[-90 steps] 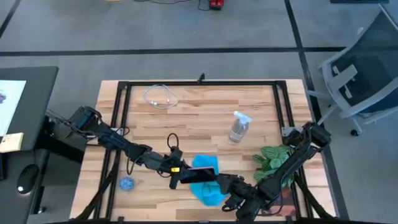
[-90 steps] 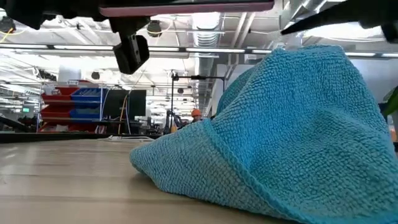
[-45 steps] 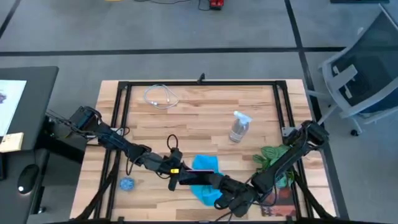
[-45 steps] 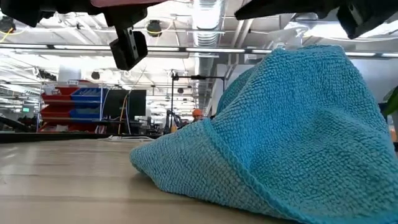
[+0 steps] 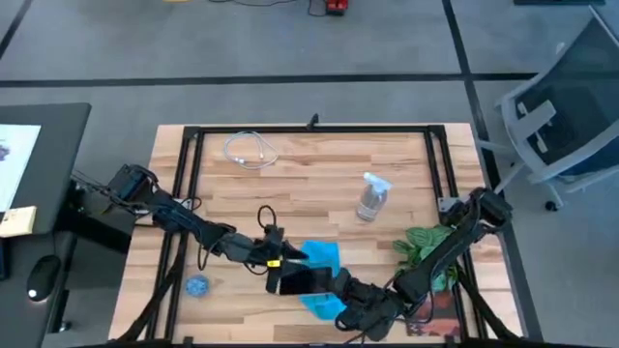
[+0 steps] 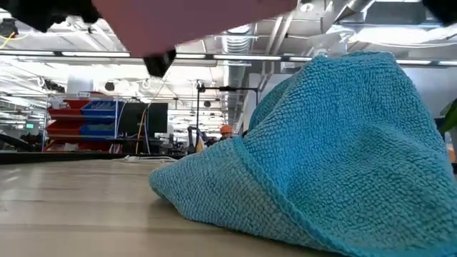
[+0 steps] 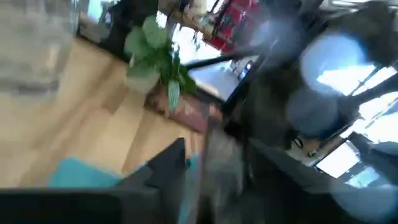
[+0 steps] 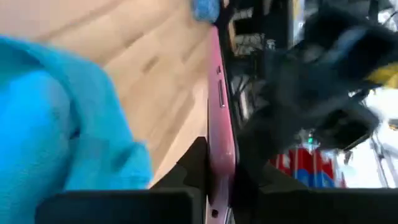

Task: Apply microfiber cloth
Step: Wipe the front of the cellphone with a microfiber cloth

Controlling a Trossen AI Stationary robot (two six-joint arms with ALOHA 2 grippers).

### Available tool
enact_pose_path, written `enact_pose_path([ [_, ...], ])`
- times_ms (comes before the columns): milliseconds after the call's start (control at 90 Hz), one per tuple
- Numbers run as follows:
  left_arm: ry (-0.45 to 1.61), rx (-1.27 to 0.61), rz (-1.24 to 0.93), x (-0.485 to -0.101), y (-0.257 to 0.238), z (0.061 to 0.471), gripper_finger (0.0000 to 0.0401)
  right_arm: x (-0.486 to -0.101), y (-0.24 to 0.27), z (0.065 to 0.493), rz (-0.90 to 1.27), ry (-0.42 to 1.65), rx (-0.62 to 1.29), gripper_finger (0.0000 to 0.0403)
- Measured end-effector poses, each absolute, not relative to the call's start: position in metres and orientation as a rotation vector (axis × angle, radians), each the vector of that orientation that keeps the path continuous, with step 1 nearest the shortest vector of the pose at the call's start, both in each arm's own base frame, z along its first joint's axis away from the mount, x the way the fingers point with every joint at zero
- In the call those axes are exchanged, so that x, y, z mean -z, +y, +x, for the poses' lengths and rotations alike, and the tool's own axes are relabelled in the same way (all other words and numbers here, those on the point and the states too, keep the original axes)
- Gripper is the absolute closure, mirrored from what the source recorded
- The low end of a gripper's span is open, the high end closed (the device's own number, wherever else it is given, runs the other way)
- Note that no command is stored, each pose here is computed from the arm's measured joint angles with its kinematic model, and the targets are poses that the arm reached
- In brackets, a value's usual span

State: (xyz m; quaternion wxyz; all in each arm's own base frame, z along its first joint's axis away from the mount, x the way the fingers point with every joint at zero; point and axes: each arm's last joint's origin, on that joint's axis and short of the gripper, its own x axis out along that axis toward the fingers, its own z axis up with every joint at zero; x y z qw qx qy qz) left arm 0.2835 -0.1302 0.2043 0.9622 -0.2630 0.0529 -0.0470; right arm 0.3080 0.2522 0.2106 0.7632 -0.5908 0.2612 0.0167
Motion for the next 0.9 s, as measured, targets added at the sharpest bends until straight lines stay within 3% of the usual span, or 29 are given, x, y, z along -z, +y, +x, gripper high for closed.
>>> enact_pose_path([
  [100,0.093,0.103,-0.474,-0.215,-0.127,0.279,0.0194,-0.211,0.255,0.303,-1.275,0.575,-0.017,0.0384],
  [256,0.078,0.132,-0.296,-0.231,-0.129,0.267,0.019,-0.211,0.263,0.292,-1.34,0.573,0.056,0.0384],
  [444,0.08,0.14,-0.098,-0.231,-0.15,0.253,0.0203,-0.194,0.276,0.271,-1.6,0.632,0.047,0.0384],
  [633,0.103,0.032,0.043,-0.226,-0.169,0.236,0.0211,-0.161,0.291,0.256,-1.856,0.677,-0.018,0.0384],
  [900,0.096,0.023,0.079,-0.226,-0.178,0.229,0.0212,-0.157,0.292,0.257,-1.833,0.674,0.034,0.0384],
])
